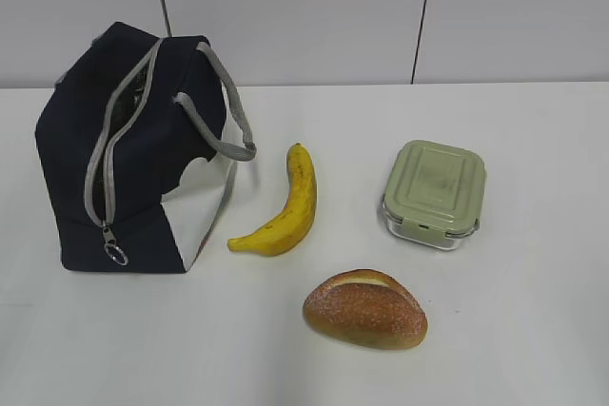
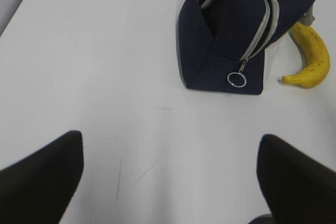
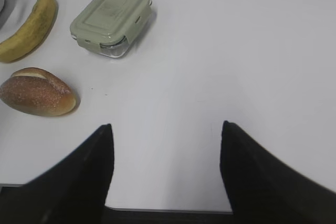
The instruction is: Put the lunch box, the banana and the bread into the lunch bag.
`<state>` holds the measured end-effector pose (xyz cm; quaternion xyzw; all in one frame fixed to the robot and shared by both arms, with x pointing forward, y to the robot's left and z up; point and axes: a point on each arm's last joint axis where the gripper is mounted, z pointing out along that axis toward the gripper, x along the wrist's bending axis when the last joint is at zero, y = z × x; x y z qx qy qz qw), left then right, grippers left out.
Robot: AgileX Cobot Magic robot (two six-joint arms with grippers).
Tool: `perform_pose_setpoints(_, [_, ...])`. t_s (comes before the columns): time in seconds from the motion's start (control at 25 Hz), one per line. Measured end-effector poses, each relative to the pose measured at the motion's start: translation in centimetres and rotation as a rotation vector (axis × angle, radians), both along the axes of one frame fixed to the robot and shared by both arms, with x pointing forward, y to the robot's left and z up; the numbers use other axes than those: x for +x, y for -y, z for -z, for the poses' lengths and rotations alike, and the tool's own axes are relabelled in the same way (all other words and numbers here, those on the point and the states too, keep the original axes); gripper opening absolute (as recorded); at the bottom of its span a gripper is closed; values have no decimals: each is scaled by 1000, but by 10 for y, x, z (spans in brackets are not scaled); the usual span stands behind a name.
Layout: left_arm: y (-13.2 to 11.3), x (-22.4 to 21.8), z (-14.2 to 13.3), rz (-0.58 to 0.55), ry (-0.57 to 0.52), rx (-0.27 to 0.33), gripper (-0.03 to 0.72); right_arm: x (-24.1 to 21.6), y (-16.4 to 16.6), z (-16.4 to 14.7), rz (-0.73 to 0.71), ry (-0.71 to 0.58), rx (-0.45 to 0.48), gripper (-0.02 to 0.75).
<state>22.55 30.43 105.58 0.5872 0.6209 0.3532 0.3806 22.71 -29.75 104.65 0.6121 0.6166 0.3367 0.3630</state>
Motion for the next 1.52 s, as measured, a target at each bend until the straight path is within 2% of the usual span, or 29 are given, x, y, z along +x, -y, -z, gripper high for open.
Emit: perform_pose_setpoints(1.52, [0, 0, 0, 0, 0, 1, 616, 0, 0, 0, 0, 0, 0, 471])
